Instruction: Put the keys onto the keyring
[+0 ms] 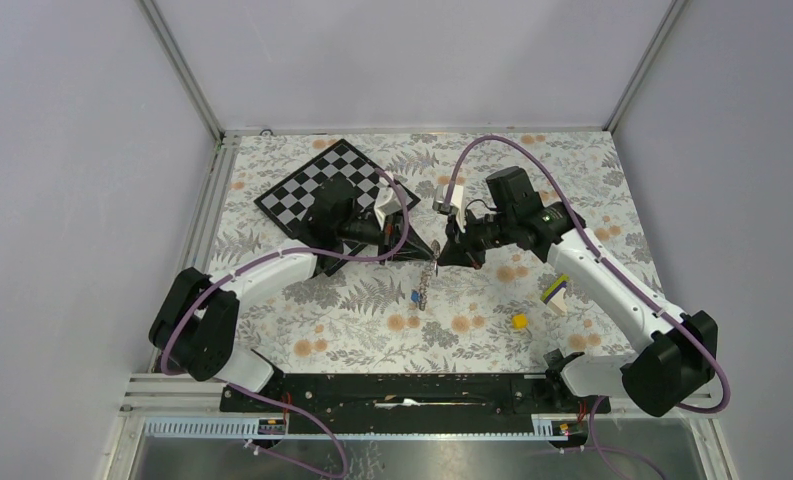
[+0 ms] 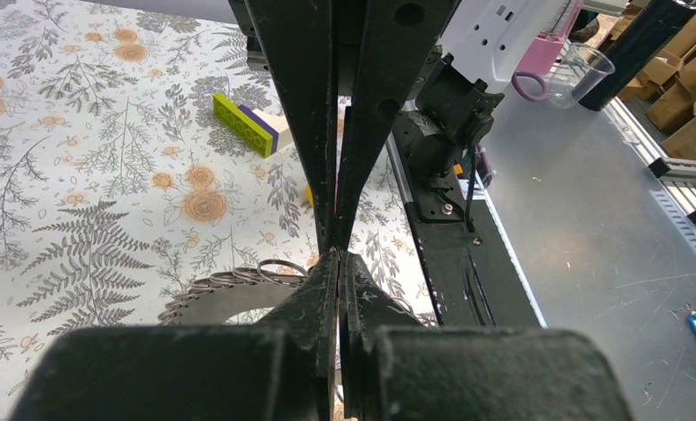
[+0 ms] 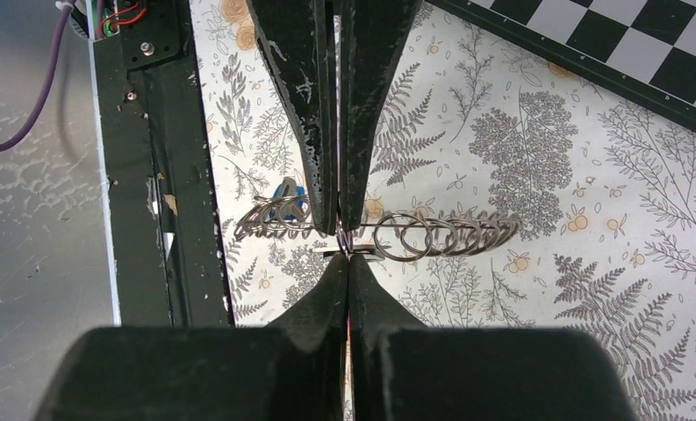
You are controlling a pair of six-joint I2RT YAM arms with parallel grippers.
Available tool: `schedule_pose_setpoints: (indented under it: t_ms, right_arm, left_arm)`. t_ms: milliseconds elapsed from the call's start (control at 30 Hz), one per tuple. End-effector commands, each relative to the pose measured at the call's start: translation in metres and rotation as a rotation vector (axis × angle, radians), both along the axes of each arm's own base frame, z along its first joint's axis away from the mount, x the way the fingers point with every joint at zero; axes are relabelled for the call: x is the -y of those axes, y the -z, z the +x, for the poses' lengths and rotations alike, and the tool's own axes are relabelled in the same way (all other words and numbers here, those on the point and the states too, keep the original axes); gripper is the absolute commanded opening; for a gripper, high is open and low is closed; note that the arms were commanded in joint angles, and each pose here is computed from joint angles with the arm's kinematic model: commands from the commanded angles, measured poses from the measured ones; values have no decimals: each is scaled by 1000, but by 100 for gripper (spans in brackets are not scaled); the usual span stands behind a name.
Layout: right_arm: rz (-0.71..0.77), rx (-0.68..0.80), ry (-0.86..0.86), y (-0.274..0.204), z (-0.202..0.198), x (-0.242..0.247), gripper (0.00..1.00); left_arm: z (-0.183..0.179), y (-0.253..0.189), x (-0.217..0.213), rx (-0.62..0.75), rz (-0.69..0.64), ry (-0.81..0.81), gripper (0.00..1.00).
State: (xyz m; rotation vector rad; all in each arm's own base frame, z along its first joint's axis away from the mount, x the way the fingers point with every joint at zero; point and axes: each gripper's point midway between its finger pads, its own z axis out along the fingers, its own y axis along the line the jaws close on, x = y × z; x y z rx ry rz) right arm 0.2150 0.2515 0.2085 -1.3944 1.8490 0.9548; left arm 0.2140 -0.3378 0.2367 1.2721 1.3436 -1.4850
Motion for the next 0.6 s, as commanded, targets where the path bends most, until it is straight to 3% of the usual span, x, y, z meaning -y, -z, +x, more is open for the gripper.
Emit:
schedule_pose_setpoints:
  t_ms: [0, 567]
  right_arm:
    - [31, 9, -16, -4, -2, -4, 0]
    - [43, -43, -25, 5, -4, -9, 1]
  left_arm:
    - [-8, -32, -3, 93, -88, 43, 0]
    - [-14, -41, -4, 82, -138, 54, 0]
